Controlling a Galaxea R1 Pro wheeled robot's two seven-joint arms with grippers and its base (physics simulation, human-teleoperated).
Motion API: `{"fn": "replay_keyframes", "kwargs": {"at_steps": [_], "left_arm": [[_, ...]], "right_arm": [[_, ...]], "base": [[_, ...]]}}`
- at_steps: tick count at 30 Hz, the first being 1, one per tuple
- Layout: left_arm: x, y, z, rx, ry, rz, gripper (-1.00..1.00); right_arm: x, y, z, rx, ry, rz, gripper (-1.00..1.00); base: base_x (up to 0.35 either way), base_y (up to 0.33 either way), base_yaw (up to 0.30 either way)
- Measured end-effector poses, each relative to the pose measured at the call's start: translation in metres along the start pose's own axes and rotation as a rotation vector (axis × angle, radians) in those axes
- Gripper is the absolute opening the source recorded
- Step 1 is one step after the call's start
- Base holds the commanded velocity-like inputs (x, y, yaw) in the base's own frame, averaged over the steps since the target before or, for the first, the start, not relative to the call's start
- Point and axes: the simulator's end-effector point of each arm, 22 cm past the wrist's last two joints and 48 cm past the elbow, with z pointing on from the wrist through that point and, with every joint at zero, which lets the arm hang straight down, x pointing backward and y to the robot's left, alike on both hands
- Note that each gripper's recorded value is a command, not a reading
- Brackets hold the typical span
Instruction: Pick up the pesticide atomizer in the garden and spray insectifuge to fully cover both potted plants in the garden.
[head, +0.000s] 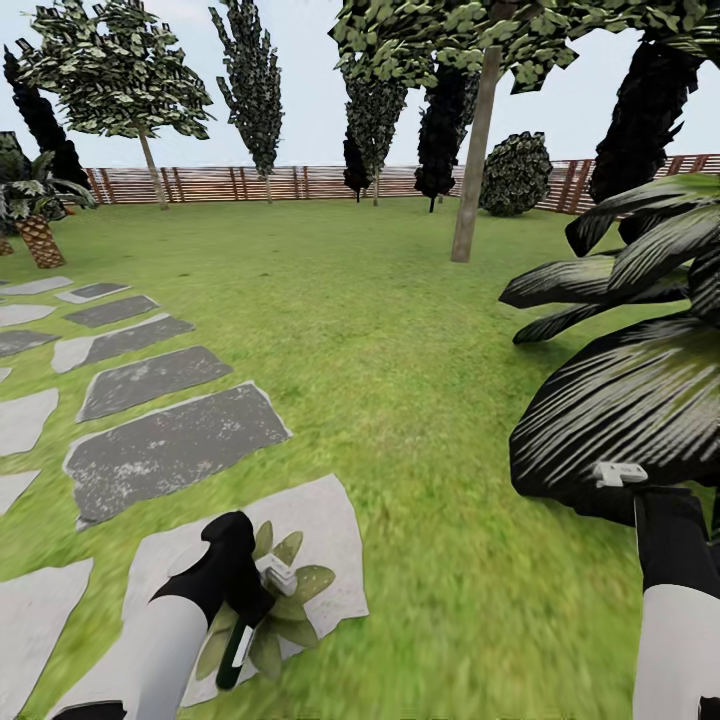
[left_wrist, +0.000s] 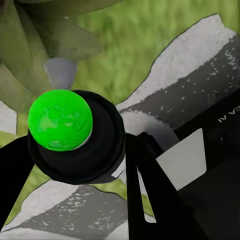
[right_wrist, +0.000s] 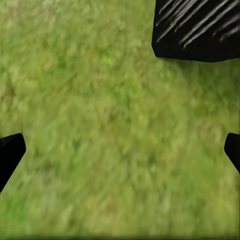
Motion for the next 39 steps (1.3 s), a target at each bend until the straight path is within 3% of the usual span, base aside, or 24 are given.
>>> {"fn": "replay_keyframes", "kwargs": {"at_steps": [25, 31, 39], "left_arm": [[0.003, -0.001, 0.004, 0.0, 0.009, 0.007, -1.0], [0.023, -0.019, 0.025, 0.056, 0.079, 0.015, -1.0], [0.025, -0.025, 0.028, 0.07, 0.087, 0.02, -1.0]], "right_arm": [[0.0, -0.001, 0.0, 0.002, 0.0, 0.0, 1.0], [0.001, -0.002, 0.0, 0.002, 0.002, 0.0, 1.0], [0.001, -0.002, 0.0, 0.002, 0.002, 0.0, 1.0]], "base": [[-0.041, 0.066, 0.0], [0.0, 0.0, 0.0], [0.0, 0.0, 0.0]]}}
